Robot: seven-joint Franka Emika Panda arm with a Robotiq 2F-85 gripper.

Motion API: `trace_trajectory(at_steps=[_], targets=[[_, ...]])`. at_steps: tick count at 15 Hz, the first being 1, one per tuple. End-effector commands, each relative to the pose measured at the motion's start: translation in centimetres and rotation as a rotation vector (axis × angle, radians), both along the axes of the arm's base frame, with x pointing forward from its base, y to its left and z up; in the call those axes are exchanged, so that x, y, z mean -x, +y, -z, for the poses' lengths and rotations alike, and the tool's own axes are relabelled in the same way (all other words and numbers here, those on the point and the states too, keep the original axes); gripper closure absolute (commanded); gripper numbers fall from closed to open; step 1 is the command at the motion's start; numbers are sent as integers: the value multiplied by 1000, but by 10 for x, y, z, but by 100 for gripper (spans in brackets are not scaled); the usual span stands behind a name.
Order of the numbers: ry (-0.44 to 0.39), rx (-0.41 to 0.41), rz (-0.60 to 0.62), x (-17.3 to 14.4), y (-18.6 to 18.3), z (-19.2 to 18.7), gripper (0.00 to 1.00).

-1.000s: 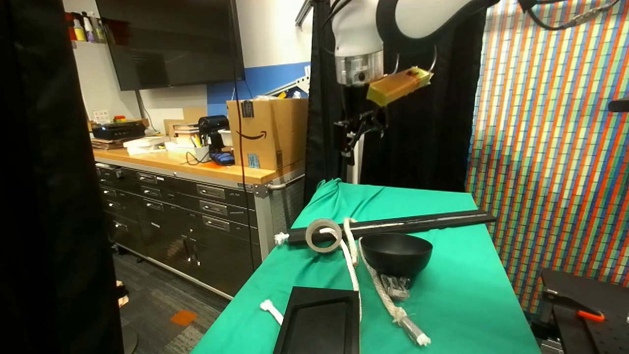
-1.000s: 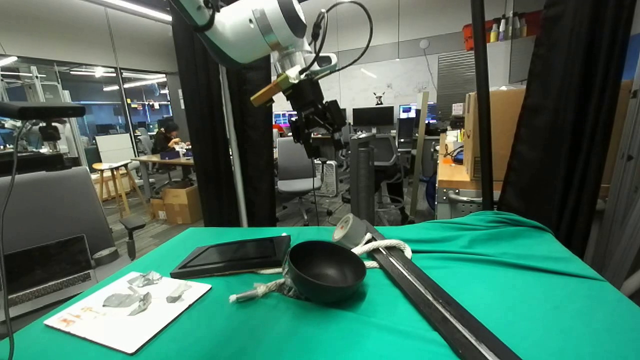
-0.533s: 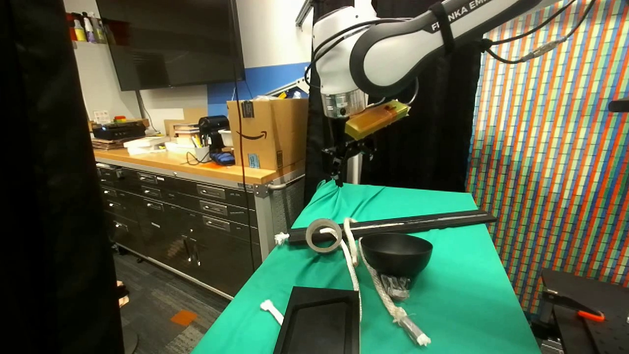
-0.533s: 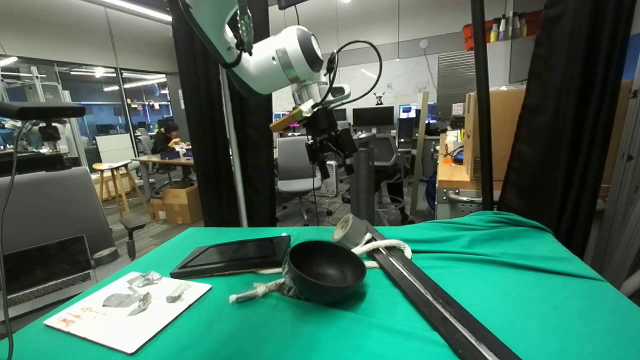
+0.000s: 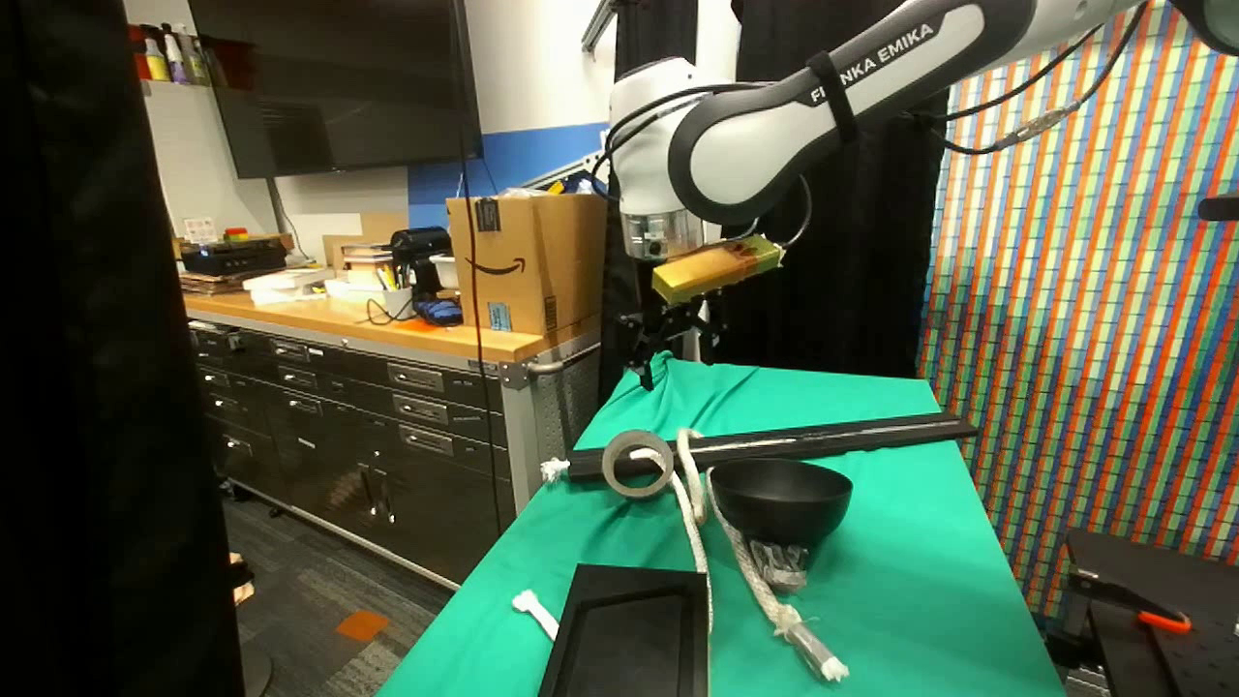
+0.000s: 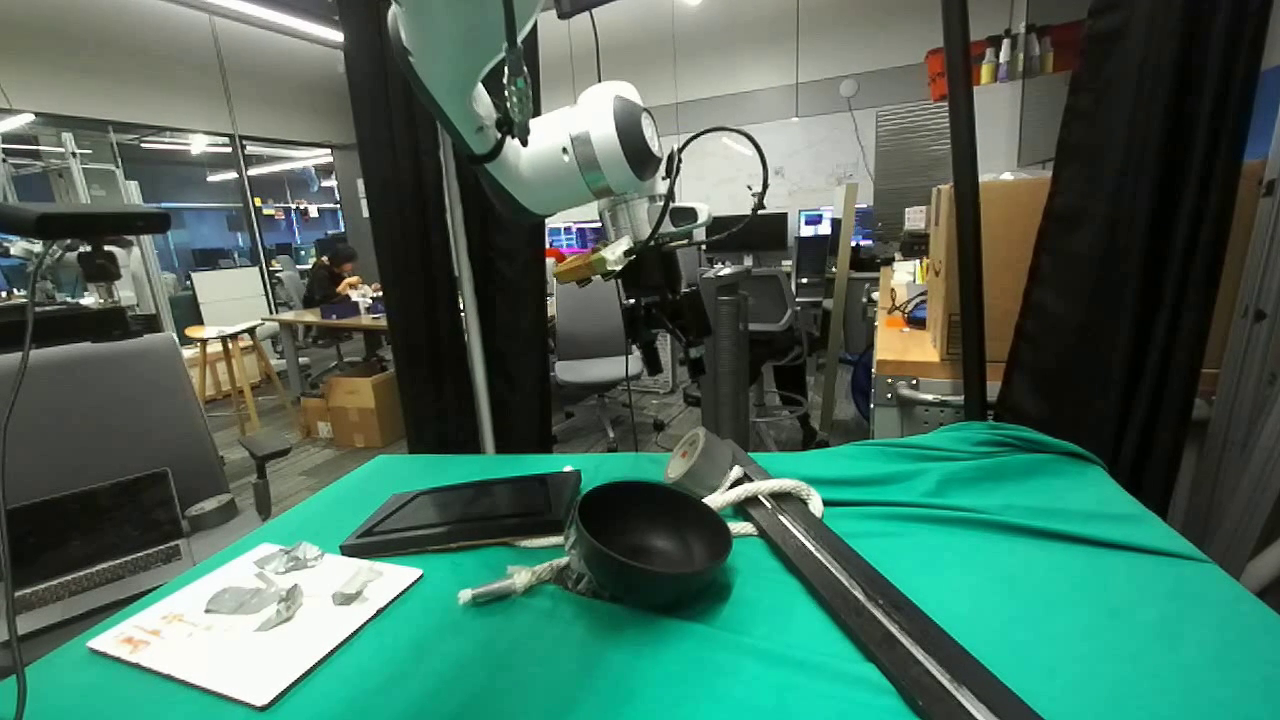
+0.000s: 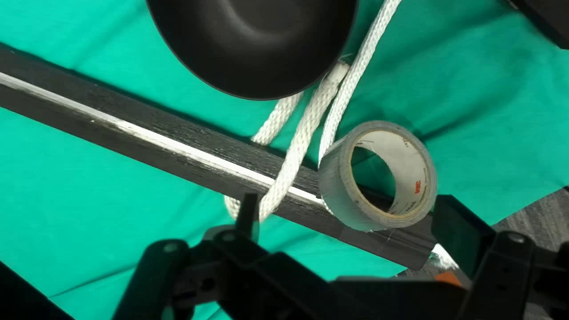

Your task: Put the silver tape in the bowl

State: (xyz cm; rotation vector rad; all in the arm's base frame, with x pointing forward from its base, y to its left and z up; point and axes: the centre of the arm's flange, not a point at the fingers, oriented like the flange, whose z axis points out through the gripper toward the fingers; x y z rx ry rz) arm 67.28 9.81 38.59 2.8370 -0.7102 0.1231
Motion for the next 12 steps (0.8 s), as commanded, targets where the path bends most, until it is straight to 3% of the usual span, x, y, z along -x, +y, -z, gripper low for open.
trace_trajectory(at_steps=[1,12], targets=[[-24,-18,-21,-3,20,9,0],[-44,250,-90,-6,53,78,0]])
